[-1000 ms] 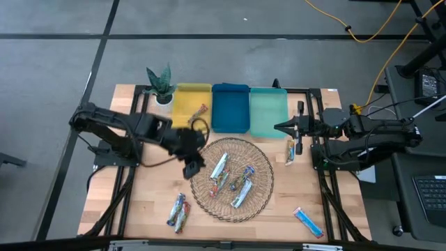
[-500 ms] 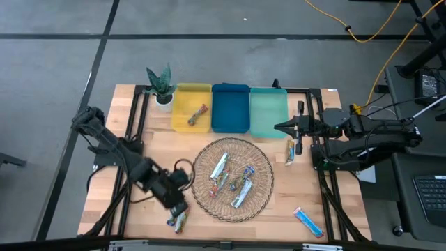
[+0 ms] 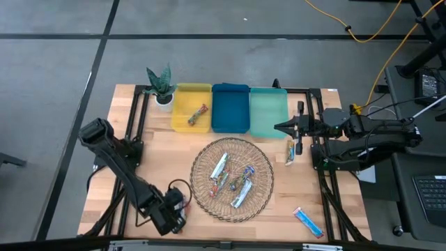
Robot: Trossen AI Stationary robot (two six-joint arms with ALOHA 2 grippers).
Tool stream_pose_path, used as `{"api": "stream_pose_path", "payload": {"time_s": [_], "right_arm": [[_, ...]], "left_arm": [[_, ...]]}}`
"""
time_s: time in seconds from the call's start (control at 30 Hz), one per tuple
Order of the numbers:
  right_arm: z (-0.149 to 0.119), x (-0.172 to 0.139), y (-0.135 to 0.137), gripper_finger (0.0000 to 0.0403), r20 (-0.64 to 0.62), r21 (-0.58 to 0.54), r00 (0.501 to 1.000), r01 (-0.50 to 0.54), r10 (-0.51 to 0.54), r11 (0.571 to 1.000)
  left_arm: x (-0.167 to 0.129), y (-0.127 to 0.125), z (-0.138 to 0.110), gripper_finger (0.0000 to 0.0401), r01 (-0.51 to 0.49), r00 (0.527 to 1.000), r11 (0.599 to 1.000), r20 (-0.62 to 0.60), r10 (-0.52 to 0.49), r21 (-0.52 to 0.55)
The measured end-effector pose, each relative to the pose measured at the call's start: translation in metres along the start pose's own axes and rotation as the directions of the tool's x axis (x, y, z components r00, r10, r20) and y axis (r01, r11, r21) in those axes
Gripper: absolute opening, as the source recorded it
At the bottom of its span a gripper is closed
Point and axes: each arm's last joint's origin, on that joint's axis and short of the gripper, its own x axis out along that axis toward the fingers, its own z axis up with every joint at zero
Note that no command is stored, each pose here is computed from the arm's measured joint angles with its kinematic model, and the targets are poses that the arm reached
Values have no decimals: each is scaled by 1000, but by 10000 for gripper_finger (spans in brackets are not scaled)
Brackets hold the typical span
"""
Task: Pick and place Granola Bars by type
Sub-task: Put the blue granola bar into the blue bin
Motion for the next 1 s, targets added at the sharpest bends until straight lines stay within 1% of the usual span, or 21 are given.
{"api": "stream_pose_path", "payload": {"time_s": [0.13, 0.23, 0.37, 0.47, 0.57, 0.67, 1.0], "right_arm": [[0, 0, 0, 26, -1, 0, 1000, 0, 0, 1000], [-1, 0, 0, 26, -12, -1, 1000, -1, 1, 1000], [-4, 0, 0, 26, -44, -7, 999, -5, 5, 1000], [-5, 0, 1, 26, -55, -9, 998, -6, 6, 1000], [-5, 0, 1, 26, -54, 10, 999, -5, 6, 1000], [-5, 0, 1, 26, -54, 41, 999, -4, 6, 999], [-5, 0, 1, 26, -54, 41, 999, -3, 6, 999]], "left_arm": [[23, 1, -4, 213, -68, 998, 997, 1, 68, -21], [39, 3, -6, 233, -120, 993, 992, -5, 120, -44], [53, 4, -6, 241, -154, 988, 987, -4, 154, -52], [57, 4, -7, 235, -166, 986, 984, -11, 165, -63], [57, 5, -7, 217, -175, 985, 982, -11, 174, -72], [57, 6, -7, 189, -190, 982, 979, -35, 187, -78], [57, 7, -8, 51, -198, 980, 976, -49, 194, -91]]}}
